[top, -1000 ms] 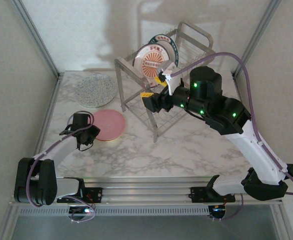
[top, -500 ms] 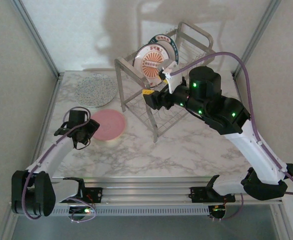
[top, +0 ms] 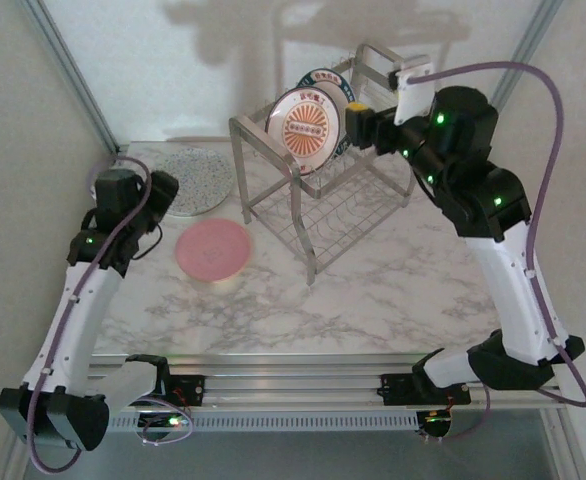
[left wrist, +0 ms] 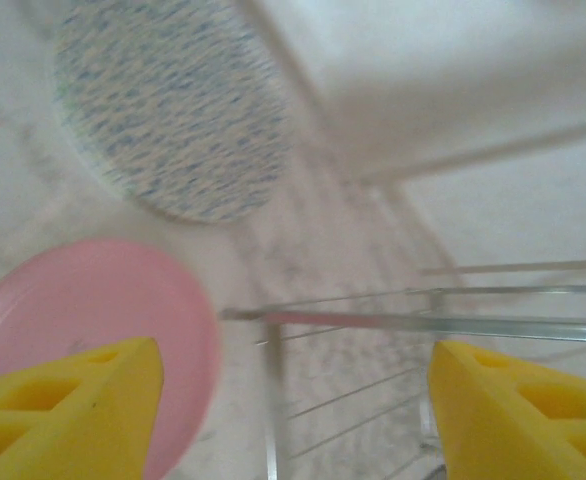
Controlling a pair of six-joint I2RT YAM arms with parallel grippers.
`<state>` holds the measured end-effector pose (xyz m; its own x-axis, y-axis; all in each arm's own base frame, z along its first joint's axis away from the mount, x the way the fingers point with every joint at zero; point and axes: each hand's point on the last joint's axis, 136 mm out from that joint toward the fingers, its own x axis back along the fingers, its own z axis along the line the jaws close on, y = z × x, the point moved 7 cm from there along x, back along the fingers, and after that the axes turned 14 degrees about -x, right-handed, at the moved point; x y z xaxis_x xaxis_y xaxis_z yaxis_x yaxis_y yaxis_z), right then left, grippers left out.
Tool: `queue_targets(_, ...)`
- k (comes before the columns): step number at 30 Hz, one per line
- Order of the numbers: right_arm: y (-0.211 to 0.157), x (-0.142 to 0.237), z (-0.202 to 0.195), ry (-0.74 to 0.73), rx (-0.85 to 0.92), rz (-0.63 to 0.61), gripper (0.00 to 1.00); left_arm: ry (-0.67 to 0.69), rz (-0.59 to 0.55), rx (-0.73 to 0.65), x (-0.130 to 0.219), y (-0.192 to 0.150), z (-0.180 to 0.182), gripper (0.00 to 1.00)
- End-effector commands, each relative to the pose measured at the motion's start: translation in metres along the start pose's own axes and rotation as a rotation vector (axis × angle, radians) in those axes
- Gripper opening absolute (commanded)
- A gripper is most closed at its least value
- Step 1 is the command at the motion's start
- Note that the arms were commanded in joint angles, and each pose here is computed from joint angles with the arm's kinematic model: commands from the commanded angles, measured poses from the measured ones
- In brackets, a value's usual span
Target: Unload the plates from the dish rack
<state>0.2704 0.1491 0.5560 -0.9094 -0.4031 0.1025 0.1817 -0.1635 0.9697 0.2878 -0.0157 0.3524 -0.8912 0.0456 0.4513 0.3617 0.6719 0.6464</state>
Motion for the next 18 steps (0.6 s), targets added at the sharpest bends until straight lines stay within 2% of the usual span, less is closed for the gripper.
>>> queue_targets(1,0.006,-0.017,-0.007,0.063,-0.163,0.003,0.84,-0.197,-0.069,-0.071,0.015,0.026,-0.046,0.7)
queue_targets(9,-0.01,-0.055,-0.032,0.104,-0.304,0.107,0.76,-0.605,-0.097,-0.17,0.041,0.046,-0.128,0.68)
queue_targets(12,-0.012,-0.062,-0.042,0.114,-0.331,0.128,0.74,-0.703,-0.122,-0.22,0.057,0.048,-0.152,0.68)
queue_targets(18,-0.026,-0.075,-0.047,0.121,-0.302,0.216,0.7,-0.81,-0.167,-0.302,0.08,0.054,-0.185,0.68)
